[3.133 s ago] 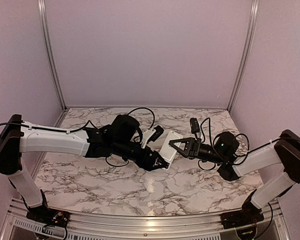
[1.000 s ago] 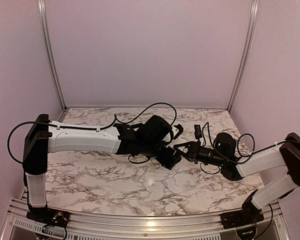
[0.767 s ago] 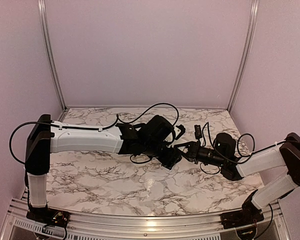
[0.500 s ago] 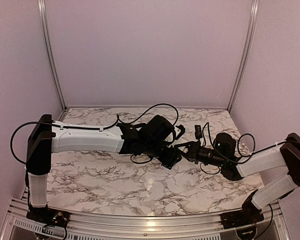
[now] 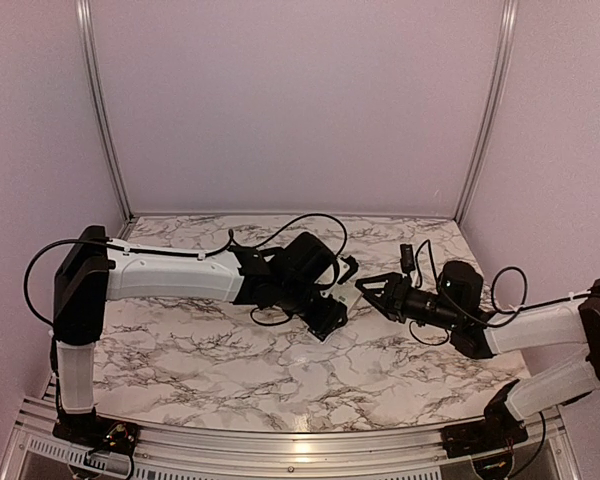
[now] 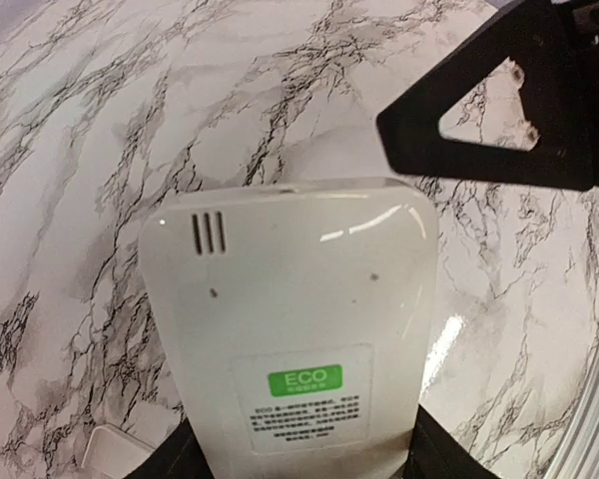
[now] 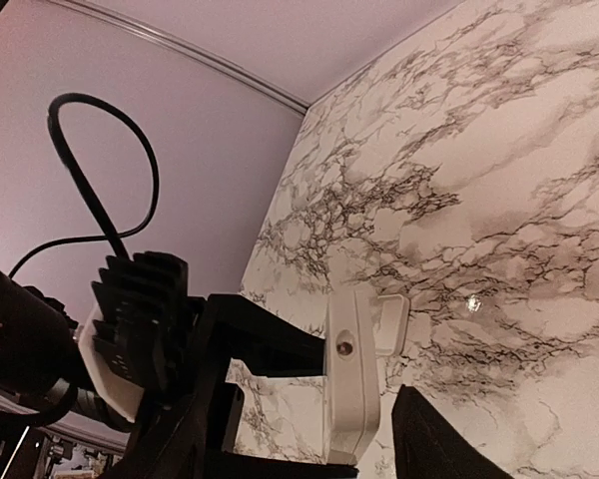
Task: Load the batteries into the remote control
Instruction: Pass from the right arm to the left, then place the remote control without the battery cover at the center of the board.
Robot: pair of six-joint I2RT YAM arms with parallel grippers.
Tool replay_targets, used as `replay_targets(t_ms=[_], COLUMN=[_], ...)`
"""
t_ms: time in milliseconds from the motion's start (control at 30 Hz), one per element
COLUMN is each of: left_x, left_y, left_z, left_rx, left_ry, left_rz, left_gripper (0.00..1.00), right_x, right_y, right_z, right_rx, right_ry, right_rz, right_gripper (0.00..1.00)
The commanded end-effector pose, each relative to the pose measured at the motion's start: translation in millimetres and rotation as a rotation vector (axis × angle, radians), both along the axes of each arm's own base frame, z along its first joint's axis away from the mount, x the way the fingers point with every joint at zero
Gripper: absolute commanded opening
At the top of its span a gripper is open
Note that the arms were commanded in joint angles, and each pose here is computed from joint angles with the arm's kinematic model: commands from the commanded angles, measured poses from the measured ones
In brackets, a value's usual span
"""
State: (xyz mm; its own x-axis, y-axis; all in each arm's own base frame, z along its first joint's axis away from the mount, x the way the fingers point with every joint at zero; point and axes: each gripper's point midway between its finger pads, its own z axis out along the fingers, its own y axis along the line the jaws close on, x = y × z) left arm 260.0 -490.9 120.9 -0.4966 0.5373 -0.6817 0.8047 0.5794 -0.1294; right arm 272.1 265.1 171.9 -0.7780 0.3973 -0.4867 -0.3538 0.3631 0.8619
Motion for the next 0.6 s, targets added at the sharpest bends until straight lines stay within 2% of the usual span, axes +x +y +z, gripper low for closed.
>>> replay_targets(t_ms=[0, 300, 567], left_x=[-14, -33, -39], left_y=[19, 24, 34], left_z=[-10, -42, -75], left_rx=[0.084, 0.243, 0.393], left_ry=[-0.003, 0.033, 0.065], left_rz=[-0.111, -0.33, -0.434], left_gripper=[0.38, 0.36, 0.35], right_x=[0, -2, -10], right_y=[-21, -75, -105], right_z=[-10, -7, 25], right_rx=[-0.066, -0.167, -0.175], right_ry=[0.016, -0.042, -0.176], right_rz=[-0.035, -0.172, -0.296], right_gripper=[0.66, 0.7, 0.87])
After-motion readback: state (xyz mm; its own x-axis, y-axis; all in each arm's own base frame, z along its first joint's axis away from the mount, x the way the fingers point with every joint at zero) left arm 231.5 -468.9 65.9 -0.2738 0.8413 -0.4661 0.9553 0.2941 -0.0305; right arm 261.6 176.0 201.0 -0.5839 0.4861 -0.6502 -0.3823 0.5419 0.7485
